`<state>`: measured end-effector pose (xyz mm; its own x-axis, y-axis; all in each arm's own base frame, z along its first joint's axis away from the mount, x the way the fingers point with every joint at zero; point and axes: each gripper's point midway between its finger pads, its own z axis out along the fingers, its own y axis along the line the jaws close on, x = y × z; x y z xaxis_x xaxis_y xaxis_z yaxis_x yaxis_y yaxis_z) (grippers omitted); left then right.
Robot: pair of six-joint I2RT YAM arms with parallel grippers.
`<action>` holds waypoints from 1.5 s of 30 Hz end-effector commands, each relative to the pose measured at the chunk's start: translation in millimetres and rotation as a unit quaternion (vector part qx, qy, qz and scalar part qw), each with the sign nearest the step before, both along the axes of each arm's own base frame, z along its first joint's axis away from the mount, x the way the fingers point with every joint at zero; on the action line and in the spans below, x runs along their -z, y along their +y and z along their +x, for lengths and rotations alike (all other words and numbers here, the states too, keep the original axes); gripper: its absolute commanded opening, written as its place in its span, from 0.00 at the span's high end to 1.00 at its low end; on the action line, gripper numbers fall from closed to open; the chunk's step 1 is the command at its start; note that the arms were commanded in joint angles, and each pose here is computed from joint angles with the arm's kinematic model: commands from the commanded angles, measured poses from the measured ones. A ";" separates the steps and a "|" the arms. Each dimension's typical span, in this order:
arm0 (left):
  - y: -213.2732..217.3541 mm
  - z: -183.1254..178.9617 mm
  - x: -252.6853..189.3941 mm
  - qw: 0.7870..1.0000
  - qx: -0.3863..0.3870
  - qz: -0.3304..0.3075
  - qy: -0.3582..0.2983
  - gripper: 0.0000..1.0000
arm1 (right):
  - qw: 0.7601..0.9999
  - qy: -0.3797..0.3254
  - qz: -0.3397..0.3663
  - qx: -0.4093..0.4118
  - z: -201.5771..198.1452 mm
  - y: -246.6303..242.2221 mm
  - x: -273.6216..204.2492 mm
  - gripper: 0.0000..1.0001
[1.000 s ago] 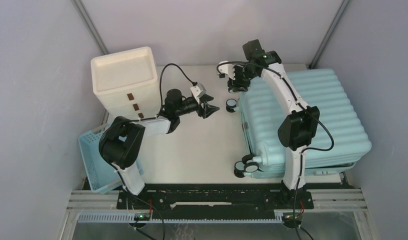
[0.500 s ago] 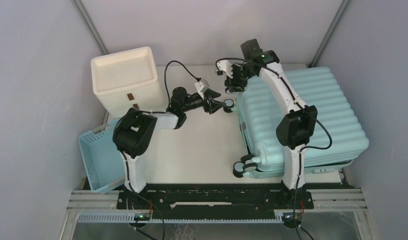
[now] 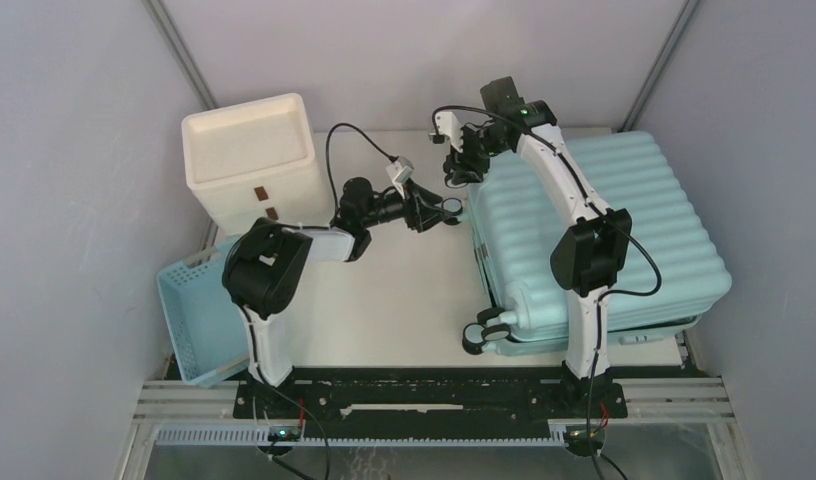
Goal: Open, take out, and arrange the luggage
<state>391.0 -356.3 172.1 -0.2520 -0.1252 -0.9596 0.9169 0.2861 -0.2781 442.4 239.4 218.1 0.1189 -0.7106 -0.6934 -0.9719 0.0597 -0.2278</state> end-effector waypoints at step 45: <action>138.7 -48.3 16.6 0.982 -0.152 0.075 -0.086 0.36 | 0.935 -0.005 0.088 -0.344 -256.1 69.5 -92.4 0.07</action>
